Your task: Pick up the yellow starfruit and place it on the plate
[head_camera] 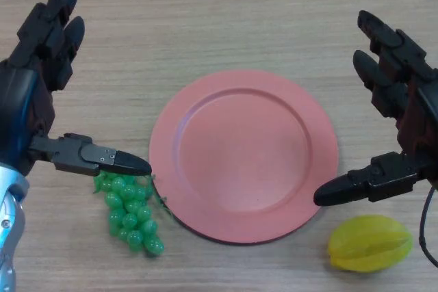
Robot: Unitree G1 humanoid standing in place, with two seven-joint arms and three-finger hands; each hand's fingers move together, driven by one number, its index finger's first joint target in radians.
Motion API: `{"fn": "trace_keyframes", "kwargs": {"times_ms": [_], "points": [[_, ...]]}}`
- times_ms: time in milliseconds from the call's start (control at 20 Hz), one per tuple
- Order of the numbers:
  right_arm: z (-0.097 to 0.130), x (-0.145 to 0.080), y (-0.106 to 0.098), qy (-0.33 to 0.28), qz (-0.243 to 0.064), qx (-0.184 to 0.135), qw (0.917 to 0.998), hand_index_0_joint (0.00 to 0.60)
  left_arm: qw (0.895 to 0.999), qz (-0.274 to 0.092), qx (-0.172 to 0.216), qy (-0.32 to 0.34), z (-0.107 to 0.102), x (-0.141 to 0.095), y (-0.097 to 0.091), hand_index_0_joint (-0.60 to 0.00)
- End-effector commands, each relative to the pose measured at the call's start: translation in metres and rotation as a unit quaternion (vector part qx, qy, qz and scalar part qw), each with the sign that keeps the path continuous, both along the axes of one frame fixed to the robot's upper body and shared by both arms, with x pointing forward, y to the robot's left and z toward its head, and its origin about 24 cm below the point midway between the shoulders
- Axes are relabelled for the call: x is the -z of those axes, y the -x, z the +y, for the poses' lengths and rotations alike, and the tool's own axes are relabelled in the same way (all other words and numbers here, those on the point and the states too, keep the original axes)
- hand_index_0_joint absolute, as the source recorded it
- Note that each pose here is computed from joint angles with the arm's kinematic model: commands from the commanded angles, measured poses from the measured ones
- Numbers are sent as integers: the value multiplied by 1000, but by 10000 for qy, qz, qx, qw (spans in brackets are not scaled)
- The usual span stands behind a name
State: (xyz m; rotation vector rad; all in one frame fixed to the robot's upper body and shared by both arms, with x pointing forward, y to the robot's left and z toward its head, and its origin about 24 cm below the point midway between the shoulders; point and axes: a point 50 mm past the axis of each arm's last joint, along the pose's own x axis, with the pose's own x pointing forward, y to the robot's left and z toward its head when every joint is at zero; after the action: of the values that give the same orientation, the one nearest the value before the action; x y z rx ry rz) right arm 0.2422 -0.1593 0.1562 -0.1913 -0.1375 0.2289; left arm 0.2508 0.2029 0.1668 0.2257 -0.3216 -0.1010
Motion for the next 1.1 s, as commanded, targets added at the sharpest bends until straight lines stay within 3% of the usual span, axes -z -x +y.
{"fn": "trace_keyframes", "kwargs": {"times_ms": [50,650,800,1100], "points": [[-2,-37,6,81,-1361,93,9906,0,9911,-1319,-134,-140,12,-37,13,0],[-6,-35,17,415,-1334,28,9902,0,9910,-1312,-63,-271,12,-39,16,0],[-9,-30,23,723,-1439,-75,9869,0,9907,-1325,-117,-286,15,-39,16,0],[-19,-8,36,932,-980,-504,9895,0,9910,-1278,-94,-387,11,-38,15,0]]}}
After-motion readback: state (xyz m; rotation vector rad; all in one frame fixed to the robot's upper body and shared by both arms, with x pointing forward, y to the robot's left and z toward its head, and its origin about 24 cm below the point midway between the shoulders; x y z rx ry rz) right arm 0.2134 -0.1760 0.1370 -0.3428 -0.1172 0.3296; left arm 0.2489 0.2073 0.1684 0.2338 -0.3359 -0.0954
